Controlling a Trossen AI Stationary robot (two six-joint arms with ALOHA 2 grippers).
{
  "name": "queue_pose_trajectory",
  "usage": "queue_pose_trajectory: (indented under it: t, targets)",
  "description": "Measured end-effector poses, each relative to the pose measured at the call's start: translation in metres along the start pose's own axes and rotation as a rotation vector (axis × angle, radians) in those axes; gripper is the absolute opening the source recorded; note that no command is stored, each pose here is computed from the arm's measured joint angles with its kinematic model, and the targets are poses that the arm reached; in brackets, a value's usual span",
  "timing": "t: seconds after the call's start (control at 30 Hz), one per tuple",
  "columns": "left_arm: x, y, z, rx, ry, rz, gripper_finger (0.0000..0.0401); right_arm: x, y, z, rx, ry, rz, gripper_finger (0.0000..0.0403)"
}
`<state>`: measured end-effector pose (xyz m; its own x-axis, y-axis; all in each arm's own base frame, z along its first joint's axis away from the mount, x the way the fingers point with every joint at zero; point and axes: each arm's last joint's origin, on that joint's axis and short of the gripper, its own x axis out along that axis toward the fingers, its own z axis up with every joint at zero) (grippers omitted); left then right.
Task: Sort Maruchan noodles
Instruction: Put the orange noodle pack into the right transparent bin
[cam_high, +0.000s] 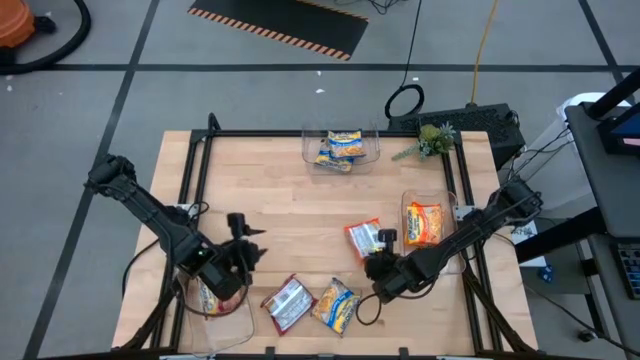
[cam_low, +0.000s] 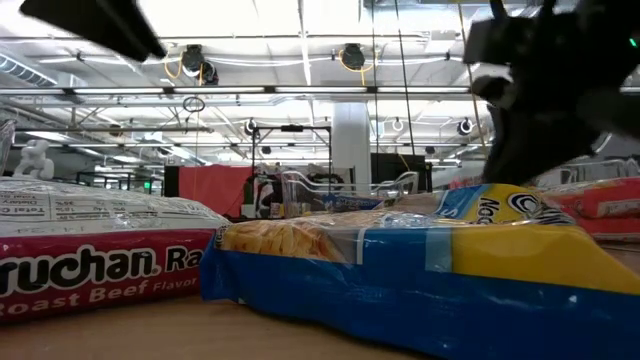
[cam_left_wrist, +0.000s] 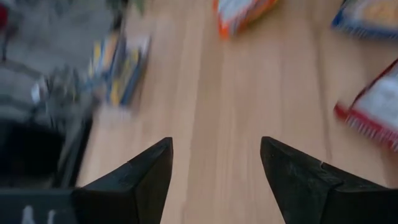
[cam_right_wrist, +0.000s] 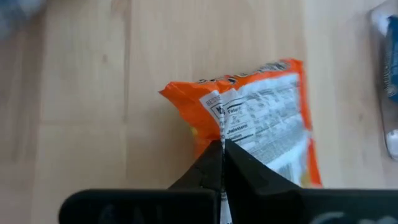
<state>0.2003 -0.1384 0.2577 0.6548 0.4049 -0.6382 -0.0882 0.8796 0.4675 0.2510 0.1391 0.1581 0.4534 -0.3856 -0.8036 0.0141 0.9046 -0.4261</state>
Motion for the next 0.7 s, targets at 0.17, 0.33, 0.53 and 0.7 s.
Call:
queue_pose_trajectory:
  t: [0.17,0.33,0.53,0.7]
  targets:
    - [0.005,0.0,0.024,0.043,-0.159,-0.015,0.0248,-0.017,-0.017,0.011,0.068,-0.094,0.034,0.0]
    - [0.021,0.003,0.044,0.094,-0.242,0.021,0.0248,-0.035,-0.033,0.018,0.104,-0.194,0.058,0.0]
    - [0.058,0.0,0.062,0.206,-0.295,-0.048,0.0248,-0.049,-0.049,0.024,0.094,-0.277,0.063,0.0]
    - [0.091,-0.011,0.071,0.277,-0.342,-0.049,0.0249,-0.055,-0.059,0.027,0.07,-0.313,0.058,0.0]
